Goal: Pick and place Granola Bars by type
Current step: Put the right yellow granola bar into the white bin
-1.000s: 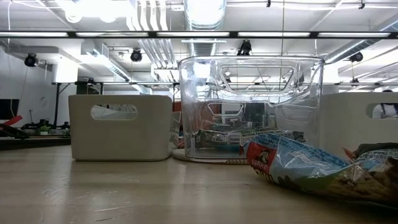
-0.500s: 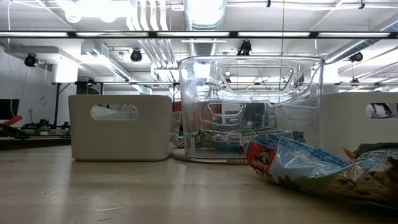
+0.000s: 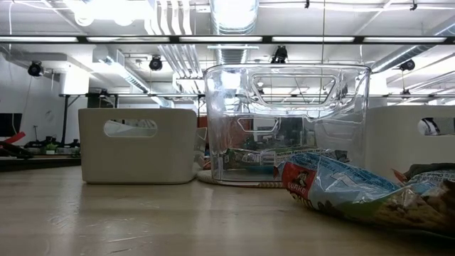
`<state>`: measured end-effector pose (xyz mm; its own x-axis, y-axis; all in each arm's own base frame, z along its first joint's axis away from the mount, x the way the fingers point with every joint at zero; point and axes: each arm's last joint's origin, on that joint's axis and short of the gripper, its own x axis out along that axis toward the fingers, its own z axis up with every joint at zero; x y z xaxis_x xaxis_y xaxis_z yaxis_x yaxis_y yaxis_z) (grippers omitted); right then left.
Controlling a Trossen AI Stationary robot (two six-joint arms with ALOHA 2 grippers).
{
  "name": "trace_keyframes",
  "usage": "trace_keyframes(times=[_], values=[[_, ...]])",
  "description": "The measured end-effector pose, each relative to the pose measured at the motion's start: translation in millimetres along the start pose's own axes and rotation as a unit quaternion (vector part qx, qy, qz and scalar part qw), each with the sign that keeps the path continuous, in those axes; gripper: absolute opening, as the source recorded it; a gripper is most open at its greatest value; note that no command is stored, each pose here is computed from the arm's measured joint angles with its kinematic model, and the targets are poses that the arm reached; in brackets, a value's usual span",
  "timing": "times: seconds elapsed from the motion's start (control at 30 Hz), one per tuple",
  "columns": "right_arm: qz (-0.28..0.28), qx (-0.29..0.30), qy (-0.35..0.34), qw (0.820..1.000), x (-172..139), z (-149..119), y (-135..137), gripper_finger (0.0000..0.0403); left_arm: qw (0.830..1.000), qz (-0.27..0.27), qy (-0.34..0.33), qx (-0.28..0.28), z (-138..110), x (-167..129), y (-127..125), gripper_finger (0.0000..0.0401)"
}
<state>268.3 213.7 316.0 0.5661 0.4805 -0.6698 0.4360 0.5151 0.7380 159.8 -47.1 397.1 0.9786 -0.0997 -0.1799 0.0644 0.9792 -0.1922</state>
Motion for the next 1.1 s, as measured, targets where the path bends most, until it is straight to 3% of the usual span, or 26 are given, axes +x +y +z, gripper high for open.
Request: trace_keyframes(times=[0.3,0.53,0.63,0.9,1.03,1.1], values=[[-0.116,0.037,0.013,0.992,32.3,-4.2,-23.7,0.0009,0.999,0.04,-0.01,-0.003,0.5,-0.1,2.4,0.0],[-0.187,0.094,0.005,0.978,42.4,-2.2,-38.9,0.0009,0.999,0.042,-0.01,-0.003,0.5,0.0,2.5,0.0],[-0.185,0.092,0.012,0.978,44.1,1.2,-39.4,0.0009,0.999,0.042,-0.01,-0.002,0.5,0.0,2.5,0.0],[-0.161,0.004,0.027,0.987,44.0,12.1,-37.0,0.0009,0.999,0.042,-0.01,0.023,0.7,0.0,2.4,0.0],[-0.167,0.081,0.012,0.982,44.3,14.2,-38.3,0.0009,0.999,0.042,-0.011,0.023,0.9,0.0,2.4,0.0],[-0.167,0.087,0.011,0.982,44.4,14.2,-38.1,0.0009,0.999,0.042,-0.011,0.023,1.0,0.0,2.4,0.0]])
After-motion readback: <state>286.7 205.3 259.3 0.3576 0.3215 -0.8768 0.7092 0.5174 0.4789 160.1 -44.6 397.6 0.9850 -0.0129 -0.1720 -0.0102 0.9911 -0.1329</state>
